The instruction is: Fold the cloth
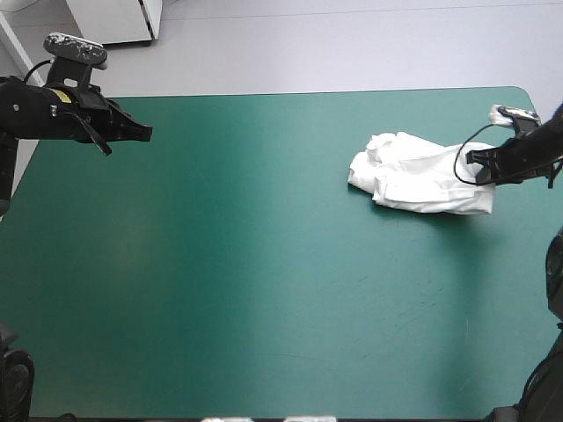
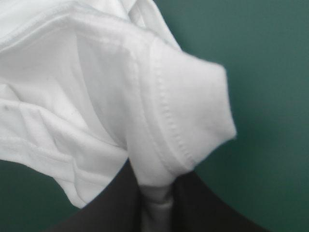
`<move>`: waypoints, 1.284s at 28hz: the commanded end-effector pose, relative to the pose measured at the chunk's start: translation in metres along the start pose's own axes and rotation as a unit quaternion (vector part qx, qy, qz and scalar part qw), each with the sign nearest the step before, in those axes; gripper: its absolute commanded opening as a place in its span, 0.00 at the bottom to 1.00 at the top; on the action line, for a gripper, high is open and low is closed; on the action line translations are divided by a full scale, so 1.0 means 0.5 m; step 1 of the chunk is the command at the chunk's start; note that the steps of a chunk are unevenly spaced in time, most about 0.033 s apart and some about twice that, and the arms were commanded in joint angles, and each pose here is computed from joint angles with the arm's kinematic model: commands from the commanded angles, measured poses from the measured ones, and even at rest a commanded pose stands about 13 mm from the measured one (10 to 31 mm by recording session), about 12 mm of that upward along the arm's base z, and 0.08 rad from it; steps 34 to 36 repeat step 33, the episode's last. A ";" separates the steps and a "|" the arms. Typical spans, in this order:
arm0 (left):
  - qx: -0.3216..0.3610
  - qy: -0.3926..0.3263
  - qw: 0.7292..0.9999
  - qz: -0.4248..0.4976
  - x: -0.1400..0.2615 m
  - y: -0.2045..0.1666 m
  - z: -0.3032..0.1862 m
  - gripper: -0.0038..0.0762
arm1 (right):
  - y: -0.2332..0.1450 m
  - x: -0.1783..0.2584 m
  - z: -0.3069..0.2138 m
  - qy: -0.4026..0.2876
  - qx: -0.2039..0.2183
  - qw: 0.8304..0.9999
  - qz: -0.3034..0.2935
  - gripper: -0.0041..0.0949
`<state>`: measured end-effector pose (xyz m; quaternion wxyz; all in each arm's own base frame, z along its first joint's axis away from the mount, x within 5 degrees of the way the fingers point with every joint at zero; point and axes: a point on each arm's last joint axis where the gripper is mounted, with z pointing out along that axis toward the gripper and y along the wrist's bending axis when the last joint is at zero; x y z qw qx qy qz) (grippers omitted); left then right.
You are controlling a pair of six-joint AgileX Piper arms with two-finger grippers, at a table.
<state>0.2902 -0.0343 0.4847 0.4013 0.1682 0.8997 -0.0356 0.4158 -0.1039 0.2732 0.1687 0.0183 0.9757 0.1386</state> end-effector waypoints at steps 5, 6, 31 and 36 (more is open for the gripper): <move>0.005 -0.059 0.998 -0.002 -0.019 -0.007 -0.033 0.04 | -0.030 0.086 -0.122 -0.032 0.039 0.998 0.027 0.03; 0.007 -0.060 0.998 0.000 -0.019 -0.008 -0.033 0.04 | -0.031 0.101 -0.123 -0.027 0.045 0.998 0.026 0.03; 0.050 -0.067 0.997 0.003 -0.022 -0.023 -0.035 0.04 | -0.040 0.221 -0.111 0.040 0.142 0.988 0.043 0.64; 0.051 -0.064 0.997 0.003 -0.021 -0.024 -0.034 0.04 | -0.033 0.224 -0.128 0.029 0.149 0.988 0.040 0.68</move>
